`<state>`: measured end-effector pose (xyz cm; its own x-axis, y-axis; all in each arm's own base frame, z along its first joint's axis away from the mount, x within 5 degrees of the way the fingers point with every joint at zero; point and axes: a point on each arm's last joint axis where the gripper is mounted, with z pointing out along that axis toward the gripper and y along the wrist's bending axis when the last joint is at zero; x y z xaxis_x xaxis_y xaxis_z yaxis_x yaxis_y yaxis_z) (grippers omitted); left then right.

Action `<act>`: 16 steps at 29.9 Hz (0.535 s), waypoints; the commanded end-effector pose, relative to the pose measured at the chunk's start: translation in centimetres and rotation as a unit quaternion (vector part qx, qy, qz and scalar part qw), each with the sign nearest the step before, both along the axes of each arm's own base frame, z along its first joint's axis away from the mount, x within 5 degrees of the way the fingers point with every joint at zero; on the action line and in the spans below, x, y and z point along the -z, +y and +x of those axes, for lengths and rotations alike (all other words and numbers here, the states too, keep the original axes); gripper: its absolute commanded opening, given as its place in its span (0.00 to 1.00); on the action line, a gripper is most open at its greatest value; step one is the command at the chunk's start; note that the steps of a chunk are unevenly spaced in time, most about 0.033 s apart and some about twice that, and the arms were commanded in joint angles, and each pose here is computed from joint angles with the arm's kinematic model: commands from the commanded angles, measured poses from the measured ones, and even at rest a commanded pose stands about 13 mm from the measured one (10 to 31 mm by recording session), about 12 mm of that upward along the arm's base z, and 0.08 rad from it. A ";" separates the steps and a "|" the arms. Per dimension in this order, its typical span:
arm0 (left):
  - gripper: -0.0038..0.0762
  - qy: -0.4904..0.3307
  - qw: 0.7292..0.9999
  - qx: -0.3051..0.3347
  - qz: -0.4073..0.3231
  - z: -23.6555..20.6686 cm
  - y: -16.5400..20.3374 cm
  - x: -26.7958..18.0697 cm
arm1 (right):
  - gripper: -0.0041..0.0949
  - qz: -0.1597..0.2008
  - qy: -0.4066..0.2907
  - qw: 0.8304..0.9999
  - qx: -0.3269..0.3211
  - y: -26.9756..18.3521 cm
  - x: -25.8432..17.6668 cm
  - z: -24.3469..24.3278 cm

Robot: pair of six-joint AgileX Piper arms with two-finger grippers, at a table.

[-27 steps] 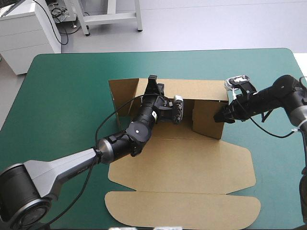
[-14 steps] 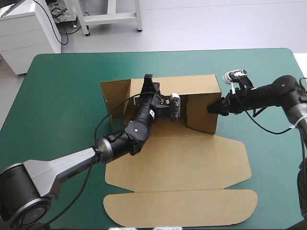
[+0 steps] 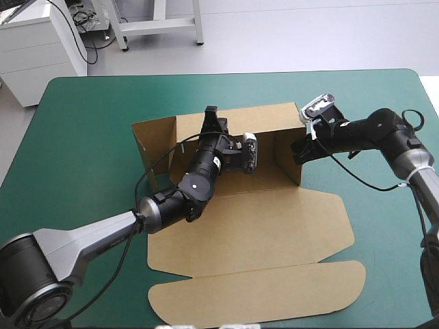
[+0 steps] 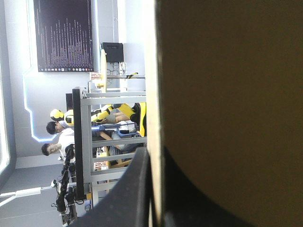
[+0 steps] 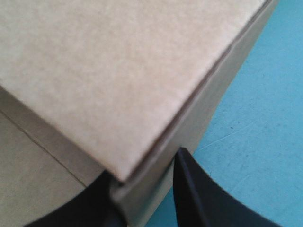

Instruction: Fold the box

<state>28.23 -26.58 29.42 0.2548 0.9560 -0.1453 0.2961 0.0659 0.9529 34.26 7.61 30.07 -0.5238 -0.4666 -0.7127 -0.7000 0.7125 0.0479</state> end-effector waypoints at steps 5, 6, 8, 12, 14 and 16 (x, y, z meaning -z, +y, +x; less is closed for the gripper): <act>0.04 -0.024 0.999 0.033 -0.025 -0.8 -0.4 -2.2 | 0.06 -0.030 -0.036 0.996 0.078 1.7 -1.7 -0.1; 0.04 -0.024 0.999 0.033 -0.025 -0.8 -0.4 -2.2 | 0.04 -0.035 -0.038 0.995 0.089 1.6 -1.7 0.0; 0.04 -0.024 0.999 0.033 -0.025 -0.8 -0.4 -2.2 | 0.04 -0.034 -0.034 0.993 0.110 1.5 -1.7 0.1; 0.04 -0.024 0.999 0.033 -0.025 -0.8 -0.4 -2.2 | 0.04 -0.036 -0.025 0.990 0.135 1.2 -1.6 0.1; 0.04 -0.024 0.999 0.033 -0.025 -0.8 -0.4 -2.2 | 0.04 -0.038 -0.021 0.990 0.137 1.1 -1.5 0.1; 0.04 -0.025 0.999 0.031 -0.024 -0.7 -0.4 -2.2 | 0.04 -0.034 -0.017 0.989 0.143 1.1 -1.5 0.1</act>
